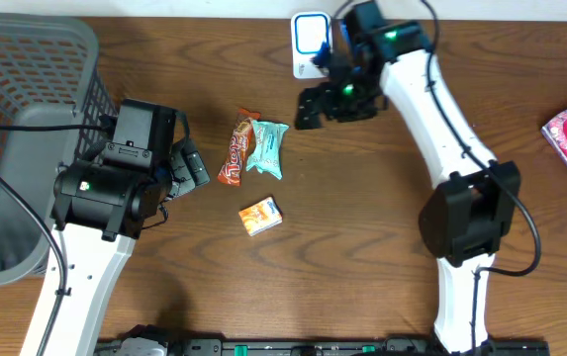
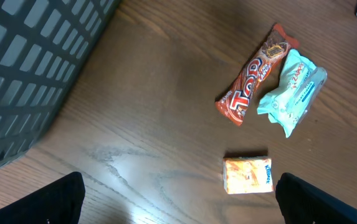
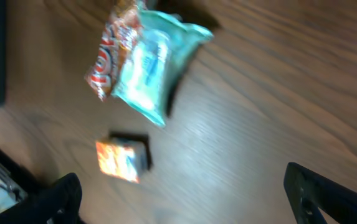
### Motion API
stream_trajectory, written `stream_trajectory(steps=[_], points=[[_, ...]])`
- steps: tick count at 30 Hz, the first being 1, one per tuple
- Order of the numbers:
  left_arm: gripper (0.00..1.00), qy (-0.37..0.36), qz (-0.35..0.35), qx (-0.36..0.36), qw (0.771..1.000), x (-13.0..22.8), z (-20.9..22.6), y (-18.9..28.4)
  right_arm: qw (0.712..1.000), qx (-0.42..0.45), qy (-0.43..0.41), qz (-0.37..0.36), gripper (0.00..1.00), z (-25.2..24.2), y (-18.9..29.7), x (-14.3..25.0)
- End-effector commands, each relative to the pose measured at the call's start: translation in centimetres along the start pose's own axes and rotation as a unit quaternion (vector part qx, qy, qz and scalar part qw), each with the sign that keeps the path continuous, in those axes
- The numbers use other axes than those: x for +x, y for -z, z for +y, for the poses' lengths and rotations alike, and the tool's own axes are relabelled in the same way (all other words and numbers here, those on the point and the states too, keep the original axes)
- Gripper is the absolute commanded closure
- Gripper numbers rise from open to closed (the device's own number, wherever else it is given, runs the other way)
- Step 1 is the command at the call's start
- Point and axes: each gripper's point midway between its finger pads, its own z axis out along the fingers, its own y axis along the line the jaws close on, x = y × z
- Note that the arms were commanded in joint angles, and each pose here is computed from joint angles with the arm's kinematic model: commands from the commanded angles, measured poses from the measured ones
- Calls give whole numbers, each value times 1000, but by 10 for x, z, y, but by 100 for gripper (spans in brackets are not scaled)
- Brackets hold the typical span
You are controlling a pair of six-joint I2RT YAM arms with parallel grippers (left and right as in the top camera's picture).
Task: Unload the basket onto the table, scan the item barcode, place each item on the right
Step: 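Reach the right gripper to the mint-green wipes packet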
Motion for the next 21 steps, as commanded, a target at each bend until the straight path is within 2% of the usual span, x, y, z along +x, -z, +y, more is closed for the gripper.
stream_trajectory(steps=[1,8,12,13,14,21], points=[[2,3,-5,-1,1000,-3,1,2,999,8,-40,-18,1,12,-4,-7],[2,3,-5,-1,1000,-3,1,2,999,9,-15,-28,1,40,-23,-11],[2,3,-5,-1,1000,-3,1,2,999,45,-1,-29,7,41,-30,-9],[2,3,-4,-1,1000,-3,1,2,998,52,2,-30,7,41,-31,-9],[2,3,-5,-1,1000,-3,1,2,998,54,5,-29,1,43,-32,-8],[2,3,-5,-1,1000,-3,1,2,997,70,-22,-28,1,35,-52,-4]])
